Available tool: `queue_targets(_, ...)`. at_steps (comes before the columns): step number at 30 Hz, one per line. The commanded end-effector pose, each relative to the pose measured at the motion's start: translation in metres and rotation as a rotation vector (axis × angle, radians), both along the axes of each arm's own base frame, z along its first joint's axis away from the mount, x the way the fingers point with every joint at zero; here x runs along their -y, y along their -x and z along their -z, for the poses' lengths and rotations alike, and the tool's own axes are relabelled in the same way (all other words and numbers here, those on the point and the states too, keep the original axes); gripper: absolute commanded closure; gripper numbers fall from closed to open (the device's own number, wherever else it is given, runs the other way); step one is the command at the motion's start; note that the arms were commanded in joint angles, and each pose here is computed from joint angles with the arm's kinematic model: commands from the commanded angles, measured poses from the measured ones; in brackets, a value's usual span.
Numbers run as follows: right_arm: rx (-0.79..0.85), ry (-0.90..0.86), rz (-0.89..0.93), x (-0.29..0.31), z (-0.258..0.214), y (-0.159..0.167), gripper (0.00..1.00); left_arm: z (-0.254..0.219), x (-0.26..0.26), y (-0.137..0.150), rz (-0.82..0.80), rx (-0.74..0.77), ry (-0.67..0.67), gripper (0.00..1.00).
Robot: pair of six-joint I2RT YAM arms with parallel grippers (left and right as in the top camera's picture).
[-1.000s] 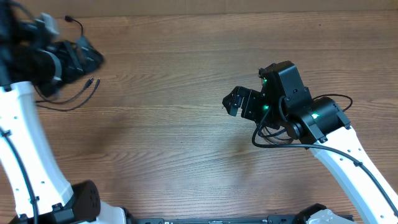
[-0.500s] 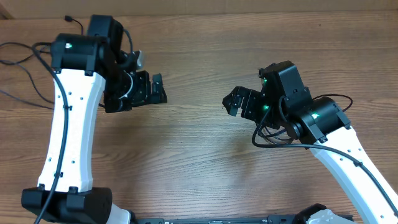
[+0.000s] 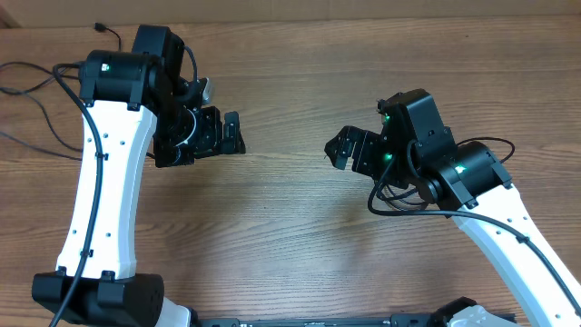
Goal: Untangle cables
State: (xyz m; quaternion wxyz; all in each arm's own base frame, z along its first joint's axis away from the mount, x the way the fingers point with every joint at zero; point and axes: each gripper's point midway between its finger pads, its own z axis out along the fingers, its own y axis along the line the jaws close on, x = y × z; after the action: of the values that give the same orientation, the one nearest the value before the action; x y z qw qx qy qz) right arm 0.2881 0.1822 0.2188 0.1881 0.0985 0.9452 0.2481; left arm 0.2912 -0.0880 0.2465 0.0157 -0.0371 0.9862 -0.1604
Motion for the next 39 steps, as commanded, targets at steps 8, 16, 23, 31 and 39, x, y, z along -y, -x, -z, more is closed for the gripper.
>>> queue_targets(8, 0.021, 0.003, 0.009, 0.001, -0.004, -0.004, 0.0, -0.006, 0.003, -0.001, -0.001, 0.037, 0.011, 0.0)
queue_targets(16, 0.021, 0.003, 0.009, 0.001, -0.004, -0.004, 0.0, -0.019, 0.036, -0.002, 0.069, 0.066, 0.18, 0.01)
queue_targets(23, 0.021, 0.003, 0.009, 0.001, -0.004, -0.004, 0.0, -0.021, 0.076, 0.008, 0.247, 0.114, 0.195, 0.01)
queue_targets(31, 0.021, 0.003, 0.009, 0.001, -0.004, -0.004, 0.0, -0.026, 0.105, -0.004, 0.294, 0.211, 0.2, 0.0)
queue_targets(39, 0.021, 0.003, 0.009, 0.001, -0.004, -0.004, 0.0, -0.027, 0.11, -0.006, 0.292, 0.224, 0.204, 0.01)
